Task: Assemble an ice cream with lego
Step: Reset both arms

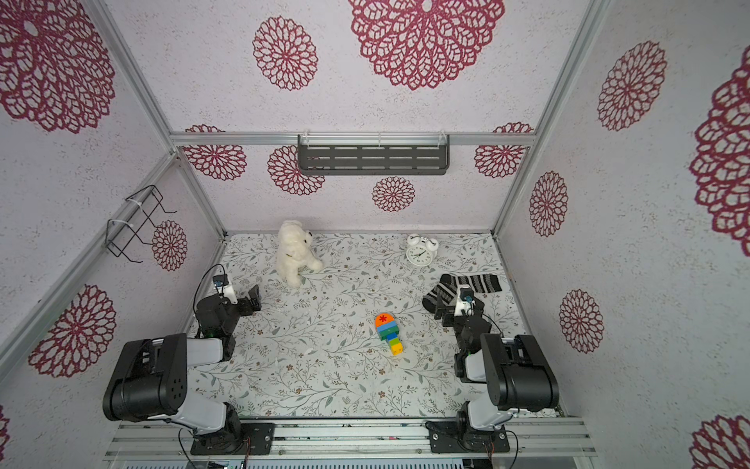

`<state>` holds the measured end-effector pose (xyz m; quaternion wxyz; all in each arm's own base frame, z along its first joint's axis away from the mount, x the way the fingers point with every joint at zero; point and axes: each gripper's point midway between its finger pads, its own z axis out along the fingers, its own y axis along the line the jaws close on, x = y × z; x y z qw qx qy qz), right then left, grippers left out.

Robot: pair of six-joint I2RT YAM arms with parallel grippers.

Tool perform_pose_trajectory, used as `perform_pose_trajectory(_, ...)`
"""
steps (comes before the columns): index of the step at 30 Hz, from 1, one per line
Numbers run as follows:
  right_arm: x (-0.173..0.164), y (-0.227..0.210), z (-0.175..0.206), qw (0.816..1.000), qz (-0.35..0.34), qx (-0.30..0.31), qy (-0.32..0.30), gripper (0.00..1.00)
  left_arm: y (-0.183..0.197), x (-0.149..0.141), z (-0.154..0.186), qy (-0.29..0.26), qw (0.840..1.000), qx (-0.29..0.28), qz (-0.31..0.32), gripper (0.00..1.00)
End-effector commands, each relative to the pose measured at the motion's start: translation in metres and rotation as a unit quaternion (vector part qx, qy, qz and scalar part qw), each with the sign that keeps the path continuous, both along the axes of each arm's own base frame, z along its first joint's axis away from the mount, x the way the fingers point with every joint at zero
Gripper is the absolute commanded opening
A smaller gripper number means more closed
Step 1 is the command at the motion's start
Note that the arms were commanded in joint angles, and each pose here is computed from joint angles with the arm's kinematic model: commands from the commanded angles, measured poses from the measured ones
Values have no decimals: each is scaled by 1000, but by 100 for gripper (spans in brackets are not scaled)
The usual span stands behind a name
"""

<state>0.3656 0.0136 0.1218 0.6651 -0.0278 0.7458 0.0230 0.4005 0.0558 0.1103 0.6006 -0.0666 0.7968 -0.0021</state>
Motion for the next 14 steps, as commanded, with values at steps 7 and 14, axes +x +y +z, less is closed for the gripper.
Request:
perform_pose_trajectory(7,9,-1,8,1000,-15,-6,-7,99,-1,4,10,-19,1000,11,-3,97)
perform_pose_trajectory(14,6,-1,10,1000,-16,-7,-12,99,-1,4,10,-18,1000,11,-3,97)
